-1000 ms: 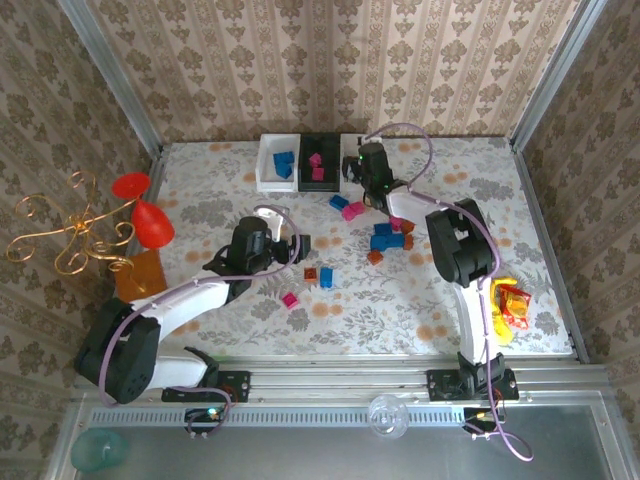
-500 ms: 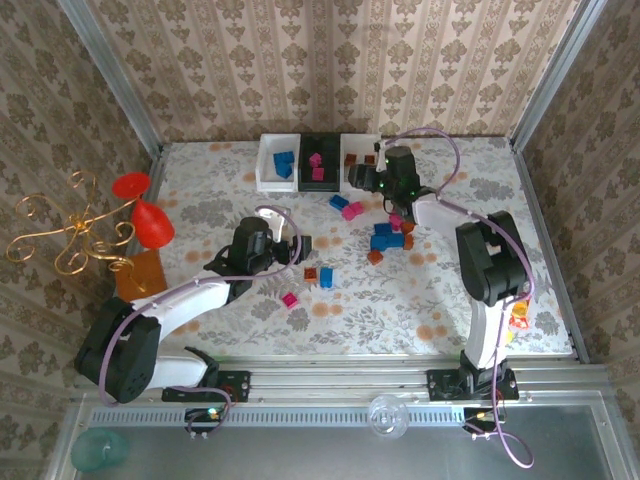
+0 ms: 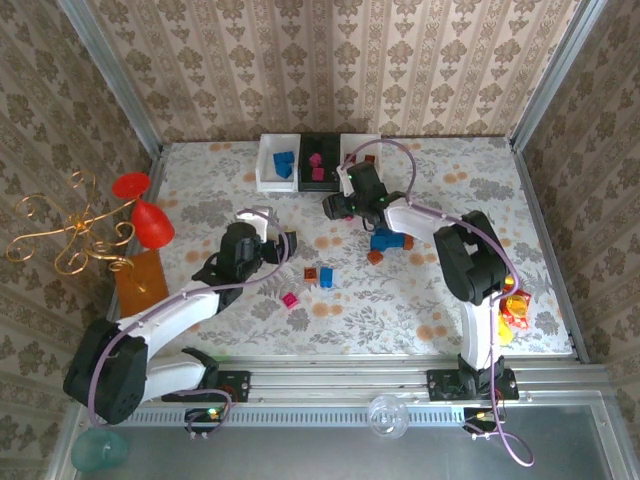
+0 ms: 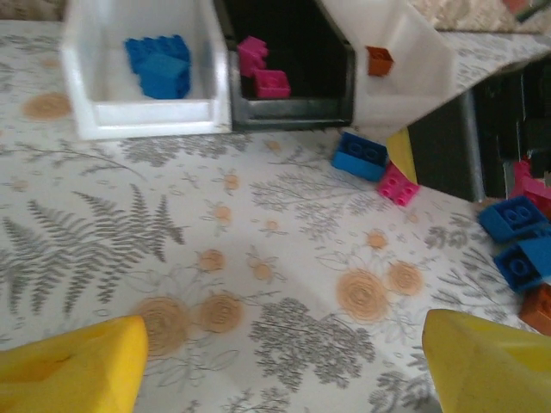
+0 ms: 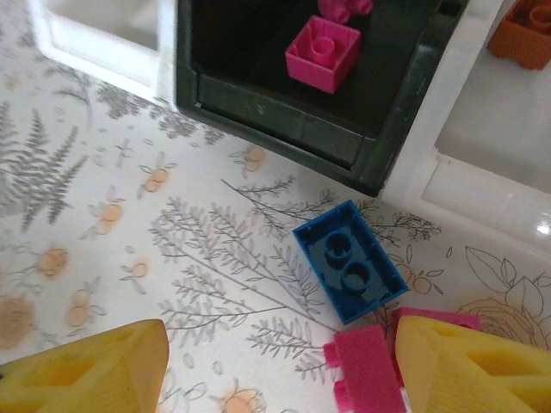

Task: Sort the legos into containers by color
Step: Pick up the lego from the top-center of the table.

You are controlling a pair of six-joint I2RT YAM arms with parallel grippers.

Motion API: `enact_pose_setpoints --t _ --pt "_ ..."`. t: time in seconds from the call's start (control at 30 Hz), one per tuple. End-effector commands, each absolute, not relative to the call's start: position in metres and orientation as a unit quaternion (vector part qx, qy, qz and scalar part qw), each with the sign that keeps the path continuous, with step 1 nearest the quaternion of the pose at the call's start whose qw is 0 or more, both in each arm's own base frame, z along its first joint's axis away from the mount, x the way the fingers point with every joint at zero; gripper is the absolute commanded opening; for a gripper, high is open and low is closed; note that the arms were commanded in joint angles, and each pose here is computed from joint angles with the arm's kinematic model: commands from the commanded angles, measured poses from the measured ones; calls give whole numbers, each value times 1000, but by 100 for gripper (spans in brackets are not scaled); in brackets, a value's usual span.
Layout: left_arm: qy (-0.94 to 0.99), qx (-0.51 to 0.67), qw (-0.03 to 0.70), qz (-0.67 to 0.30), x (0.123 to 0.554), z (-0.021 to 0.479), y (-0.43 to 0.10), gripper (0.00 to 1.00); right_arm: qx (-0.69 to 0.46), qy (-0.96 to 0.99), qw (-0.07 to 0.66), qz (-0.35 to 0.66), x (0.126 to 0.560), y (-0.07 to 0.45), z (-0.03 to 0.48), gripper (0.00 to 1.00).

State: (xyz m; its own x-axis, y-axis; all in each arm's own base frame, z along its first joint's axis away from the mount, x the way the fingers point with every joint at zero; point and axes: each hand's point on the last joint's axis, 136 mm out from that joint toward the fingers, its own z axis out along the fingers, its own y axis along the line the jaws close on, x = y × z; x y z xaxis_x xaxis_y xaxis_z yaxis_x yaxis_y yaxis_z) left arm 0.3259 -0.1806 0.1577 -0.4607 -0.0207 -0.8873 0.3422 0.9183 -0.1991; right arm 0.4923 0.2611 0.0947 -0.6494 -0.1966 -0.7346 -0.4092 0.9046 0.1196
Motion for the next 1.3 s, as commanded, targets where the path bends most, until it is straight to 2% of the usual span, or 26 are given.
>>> enact_pose_setpoints --t 0.0,0.8,1.27 --pt "833 54 526 -165 330 162 -160 84 -183 918 339 95 493 250 71 72" --pt "828 40 527 -188 329 163 -152 85 -210 938 275 34 520 250 35 73" --pt "826 41 529 -188 328 163 -151 85 -329 907 254 65 502 297 30 71"
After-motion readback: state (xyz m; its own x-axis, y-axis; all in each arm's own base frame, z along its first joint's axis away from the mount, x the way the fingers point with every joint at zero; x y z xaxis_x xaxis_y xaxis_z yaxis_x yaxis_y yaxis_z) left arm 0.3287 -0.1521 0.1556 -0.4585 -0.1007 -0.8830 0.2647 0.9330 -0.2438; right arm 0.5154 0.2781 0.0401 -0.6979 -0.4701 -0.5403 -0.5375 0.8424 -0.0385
